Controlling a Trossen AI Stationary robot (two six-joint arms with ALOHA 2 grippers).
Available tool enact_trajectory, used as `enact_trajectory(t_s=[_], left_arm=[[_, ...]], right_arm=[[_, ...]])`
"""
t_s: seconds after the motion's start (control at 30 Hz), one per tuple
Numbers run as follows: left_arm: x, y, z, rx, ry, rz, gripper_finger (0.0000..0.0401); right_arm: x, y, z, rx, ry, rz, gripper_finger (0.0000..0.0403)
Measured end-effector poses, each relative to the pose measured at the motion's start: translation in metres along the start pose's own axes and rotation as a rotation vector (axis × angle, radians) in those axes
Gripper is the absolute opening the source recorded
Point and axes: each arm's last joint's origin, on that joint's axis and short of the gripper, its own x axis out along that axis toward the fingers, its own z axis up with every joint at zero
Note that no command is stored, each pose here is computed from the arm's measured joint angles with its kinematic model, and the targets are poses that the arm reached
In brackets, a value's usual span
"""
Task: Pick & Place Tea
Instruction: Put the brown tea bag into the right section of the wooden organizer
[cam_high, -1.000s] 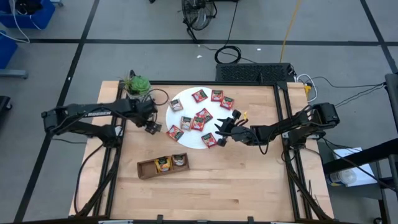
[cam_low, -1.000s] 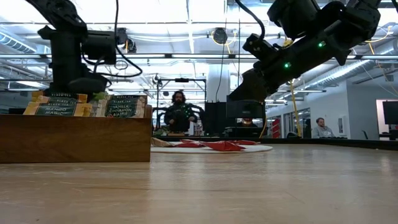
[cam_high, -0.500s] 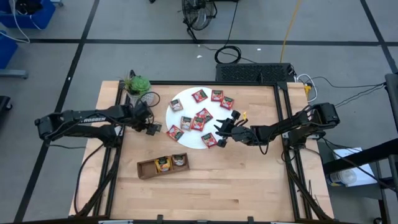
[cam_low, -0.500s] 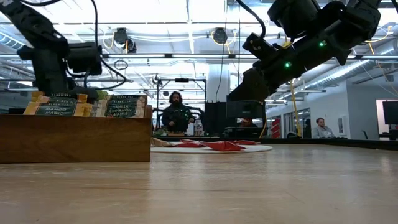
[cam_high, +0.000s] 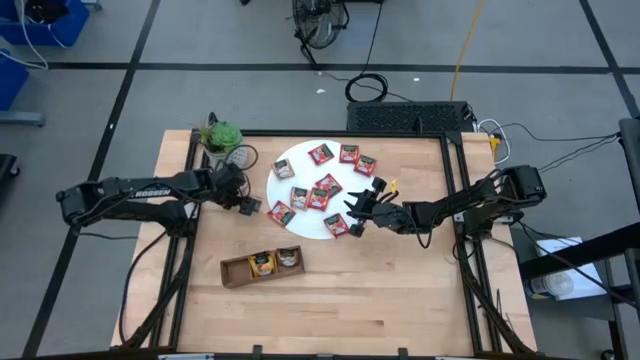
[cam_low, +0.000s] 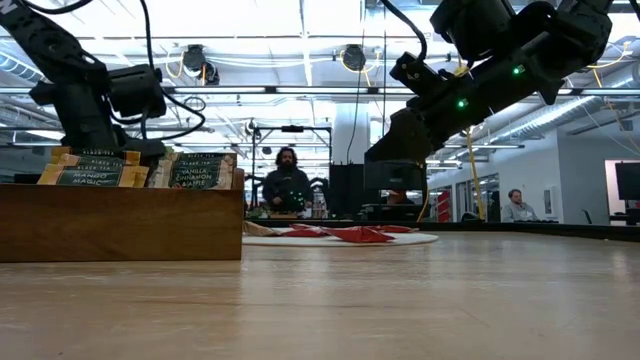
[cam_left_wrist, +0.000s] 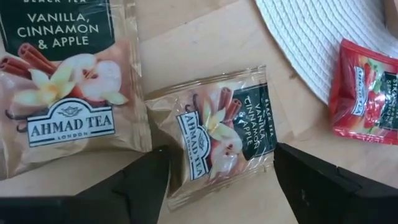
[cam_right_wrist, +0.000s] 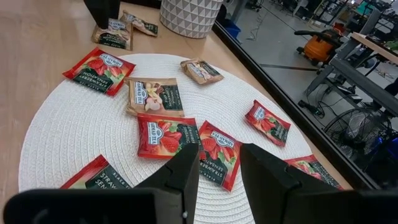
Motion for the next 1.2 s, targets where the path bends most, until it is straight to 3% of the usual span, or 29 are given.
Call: enact_trajectory(t_s=[0.13,0.37,0.53,0.77,0.87,1.03,1.2], left_arm=[[0.0,0.002,-0.003,0.009,0.01,0.038,0.022],[0.0,0.006,-0.003,0.029,-0.029,0.143,0.002],[-0.008,-0.004,0.004,0.094,-0.075,0.134,0.0005],[-0.034,-0.039,0.018,0.242,-0.224,0.07,0.0003],[-0.043,-0.057,0.021,0.344,-0.365,0.084,0.0002],[-0.049,-0.089,0.018,0.627,-0.689,0.078,0.0001],[-0.051,-0.11,0.015,0.78,-0.921,0.074,0.0001]], right_arm=[[0.0,0.0,0.0,0.0,0.0,0.0,0.0102],[0.0,0.0,0.0,0.0,0.0,0.0,0.0102],[0.0,0.0,0.0,0.009,0.0,0.0,0.0102],[0.0,0.0,0.001,0.033,-0.009,0.001,0.0102],[0.001,0.0,0.007,0.071,-0.063,0.067,0.0102],[0.011,0.002,0.022,0.219,-0.306,0.279,0.0102],[0.027,-0.001,0.024,0.322,-0.468,0.264,0.0102]])
